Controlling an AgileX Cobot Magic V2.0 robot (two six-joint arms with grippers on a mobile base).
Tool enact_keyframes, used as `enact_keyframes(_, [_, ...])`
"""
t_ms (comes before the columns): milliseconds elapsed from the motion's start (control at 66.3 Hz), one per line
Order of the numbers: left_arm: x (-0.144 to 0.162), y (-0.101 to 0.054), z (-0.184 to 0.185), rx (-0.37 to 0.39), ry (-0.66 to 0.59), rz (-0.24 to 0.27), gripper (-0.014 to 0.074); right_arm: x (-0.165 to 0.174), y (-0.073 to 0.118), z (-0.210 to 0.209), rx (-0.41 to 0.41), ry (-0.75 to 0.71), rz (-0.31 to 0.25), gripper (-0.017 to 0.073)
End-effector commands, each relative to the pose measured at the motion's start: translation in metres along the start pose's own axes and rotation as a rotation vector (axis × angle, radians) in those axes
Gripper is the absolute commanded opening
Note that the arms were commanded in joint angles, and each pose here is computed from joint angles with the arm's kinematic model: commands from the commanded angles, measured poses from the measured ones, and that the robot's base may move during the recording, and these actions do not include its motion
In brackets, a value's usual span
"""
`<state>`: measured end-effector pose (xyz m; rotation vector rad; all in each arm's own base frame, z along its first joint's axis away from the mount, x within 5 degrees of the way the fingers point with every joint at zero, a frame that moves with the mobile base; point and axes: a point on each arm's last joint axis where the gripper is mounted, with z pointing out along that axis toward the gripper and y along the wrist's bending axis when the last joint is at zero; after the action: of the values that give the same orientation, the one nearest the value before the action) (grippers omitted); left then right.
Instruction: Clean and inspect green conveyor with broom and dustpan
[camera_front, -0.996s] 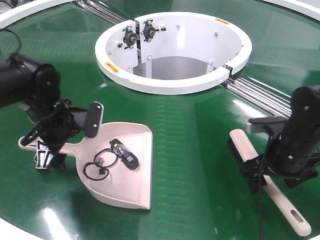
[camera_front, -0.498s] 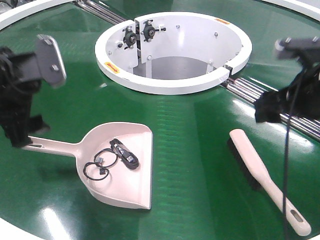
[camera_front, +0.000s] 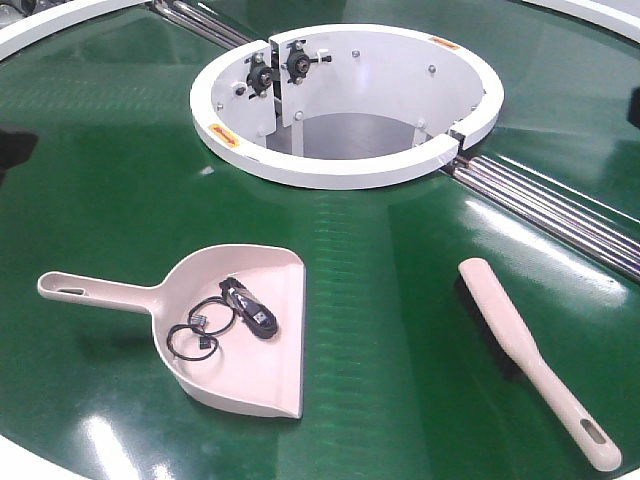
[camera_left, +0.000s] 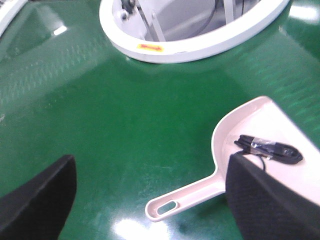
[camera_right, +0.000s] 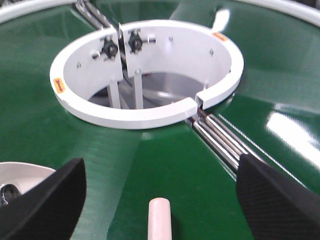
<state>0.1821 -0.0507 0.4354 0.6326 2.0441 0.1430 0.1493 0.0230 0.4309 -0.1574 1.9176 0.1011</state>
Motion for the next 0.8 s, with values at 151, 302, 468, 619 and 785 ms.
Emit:
enact_keyframes(151, [0.046,-0.013,-0.055,-0.061,-0.345,-0.132,0.0575,0.051,0.0,-0.045,0.012,-0.26,-0.016,0.0591])
enact_keyframes(302, [0.098,-0.031,-0.064,-0.059,-0.45,-0.201,0.0575,0.103,0.001,-0.064,0.02,-0.346,-0.05,0.0591])
enact_keyframes(468, [0.153,-0.051,-0.052,-0.076,-0.461,-0.173,0.0575,0.156,0.003,-0.076,0.002,-0.4,-0.033,0.0591])
enact_keyframes(619, [0.18,-0.065,-0.033,-0.068,-0.501,-0.163,0.0575,0.184,0.002,-0.062,0.016,-0.429,-0.052,0.0591])
enact_keyframes(785, [0.2,-0.078,-0.01,-0.018,-0.43,-0.195,0.0575,0.195,0.003,-0.049,0.004,-0.381,-0.023,0.0591])
